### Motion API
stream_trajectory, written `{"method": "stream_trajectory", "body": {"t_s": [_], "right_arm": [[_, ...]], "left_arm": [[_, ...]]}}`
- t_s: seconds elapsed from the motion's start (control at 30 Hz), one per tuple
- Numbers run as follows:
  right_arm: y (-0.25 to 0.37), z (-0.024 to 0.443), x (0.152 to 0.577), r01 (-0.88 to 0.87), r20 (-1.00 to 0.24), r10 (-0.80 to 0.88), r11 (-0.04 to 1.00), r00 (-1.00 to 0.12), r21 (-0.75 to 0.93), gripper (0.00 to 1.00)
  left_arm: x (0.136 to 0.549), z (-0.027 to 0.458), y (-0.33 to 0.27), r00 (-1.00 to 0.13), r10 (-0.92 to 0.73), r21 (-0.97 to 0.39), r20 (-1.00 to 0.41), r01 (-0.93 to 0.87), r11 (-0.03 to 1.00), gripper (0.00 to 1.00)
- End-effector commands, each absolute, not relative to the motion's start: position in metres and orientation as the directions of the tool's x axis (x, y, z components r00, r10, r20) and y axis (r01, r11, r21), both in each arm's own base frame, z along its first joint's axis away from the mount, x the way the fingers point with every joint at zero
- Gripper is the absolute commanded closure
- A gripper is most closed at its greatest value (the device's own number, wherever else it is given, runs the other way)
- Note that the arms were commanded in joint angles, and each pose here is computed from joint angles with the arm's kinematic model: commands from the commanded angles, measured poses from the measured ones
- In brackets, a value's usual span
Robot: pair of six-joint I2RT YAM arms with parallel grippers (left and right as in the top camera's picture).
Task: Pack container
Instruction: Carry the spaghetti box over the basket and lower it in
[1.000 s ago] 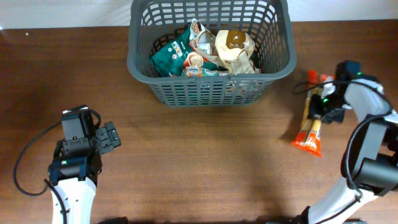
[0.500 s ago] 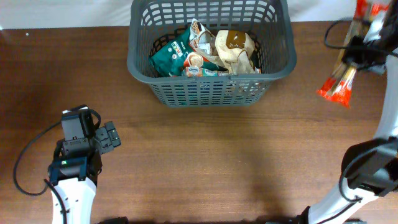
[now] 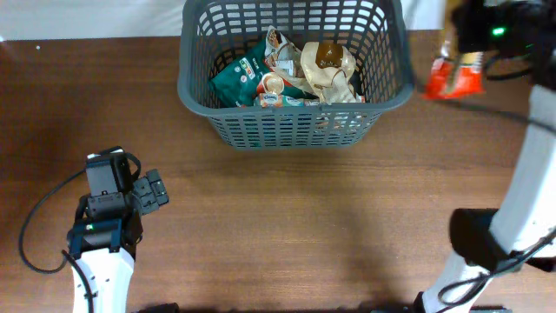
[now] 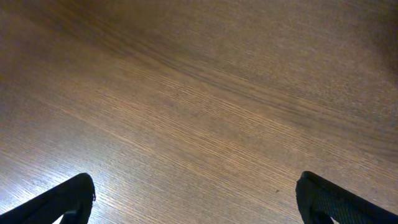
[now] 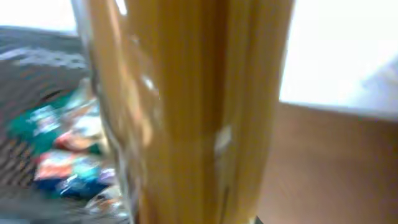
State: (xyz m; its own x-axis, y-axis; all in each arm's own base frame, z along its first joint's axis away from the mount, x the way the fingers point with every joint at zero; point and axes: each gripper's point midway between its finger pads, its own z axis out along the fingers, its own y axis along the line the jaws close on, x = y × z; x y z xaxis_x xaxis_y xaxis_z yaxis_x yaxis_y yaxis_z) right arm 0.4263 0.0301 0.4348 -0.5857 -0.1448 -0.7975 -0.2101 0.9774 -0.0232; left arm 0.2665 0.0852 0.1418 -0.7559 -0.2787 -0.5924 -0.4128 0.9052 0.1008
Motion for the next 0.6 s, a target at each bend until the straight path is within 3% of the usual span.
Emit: {"method": "stream_trajectory", "body": {"t_s": [0.0,0.17,0.37,0.57], "right_arm": [[0.087,0.477,0.392,-0.428,-0.851,-0.347,0.889,-0.394,-0.164,0.96],[0.147,0.446,0.362,-0.671,-0.734,-0.61,0.681,-0.3,-0.292,0.97],[0.173,0.401,0.354,-0.812,-0.625,-0.735,0.518,-0.263,-0.268,0.96],[0.178,0.371,0.39,-0.809,-0.606,-0.74,0.529,-0.292,-0.255,0.97]], "left_arm": [[0.265,0.139,0.085,-0.755,-0.293,0.089,-0.586,-0.42,0.903,0.01],[0.265,0.139,0.085,-0.755,-0.293,0.089,-0.586,-0.42,0.903,0.01],[0.265,0.139,0.085,-0.755,-0.293,0.088,-0.586,-0.42,0.903,0.01],[0.265,0.139,0.085,-0.755,-0.293,0.089,-0.586,-0.419,0.903,0.01]]}}
